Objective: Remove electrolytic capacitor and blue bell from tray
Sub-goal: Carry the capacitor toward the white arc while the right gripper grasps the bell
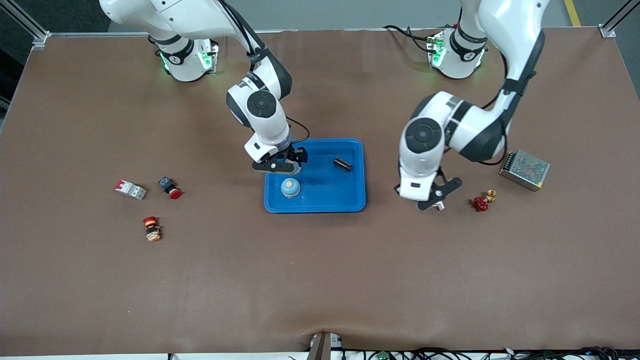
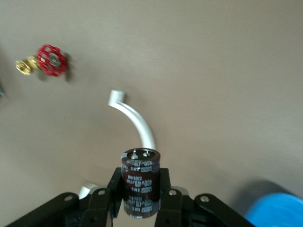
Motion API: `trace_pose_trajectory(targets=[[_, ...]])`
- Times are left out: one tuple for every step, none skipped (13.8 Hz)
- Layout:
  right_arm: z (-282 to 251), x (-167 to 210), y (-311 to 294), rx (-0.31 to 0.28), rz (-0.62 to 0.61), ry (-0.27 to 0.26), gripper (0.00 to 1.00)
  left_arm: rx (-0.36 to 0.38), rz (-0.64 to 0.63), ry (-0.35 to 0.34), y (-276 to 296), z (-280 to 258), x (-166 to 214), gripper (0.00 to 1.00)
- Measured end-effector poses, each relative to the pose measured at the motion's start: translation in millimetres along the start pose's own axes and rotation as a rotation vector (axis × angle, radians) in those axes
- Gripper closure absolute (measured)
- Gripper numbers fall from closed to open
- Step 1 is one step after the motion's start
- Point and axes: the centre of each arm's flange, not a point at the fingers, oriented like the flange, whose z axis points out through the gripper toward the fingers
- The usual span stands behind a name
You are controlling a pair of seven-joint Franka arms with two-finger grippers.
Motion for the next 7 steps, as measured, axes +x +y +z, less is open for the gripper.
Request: trace_pose_trajectory(targets=[[4.5, -0.9, -0.2, -0.004, -0.001, -0.004, 0.00, 0.022, 0.020, -0.022, -16.8, 14.7, 11.1, 0.66], [8.0, -1.9, -1.7, -0.004, -0.004, -0.004, 0.00, 0.041, 0.034, -0.043, -31.5, 28.7, 19.8, 0.66], [10.9, -3.1, -3.6, -0.001, -0.004, -0.002, 0.00, 0.057, 0.047, -0.065, -44.9, 42.2, 26.1, 0.66], [13.1, -4.1, -5.5, 0.004, 0.000, 0.002, 0.00, 0.073, 0.056, -0.087, -57.0, 55.9, 29.7, 0.66], [14.9, -4.7, -7.6, 0.008, 0.007, 0.005, 0.00, 0.088, 0.057, -0.111, -68.1, 69.3, 30.9, 0.66], [16.7, -4.9, -10.4, 0.010, 0.010, 0.006, 0.00, 0.095, 0.053, -0.131, -77.7, 82.3, 30.3, 0.66], [18.9, -4.9, -13.1, 0.010, 0.011, 0.007, 0.00, 0.094, 0.051, -0.147, -84.8, 94.7, 27.3, 0.66]])
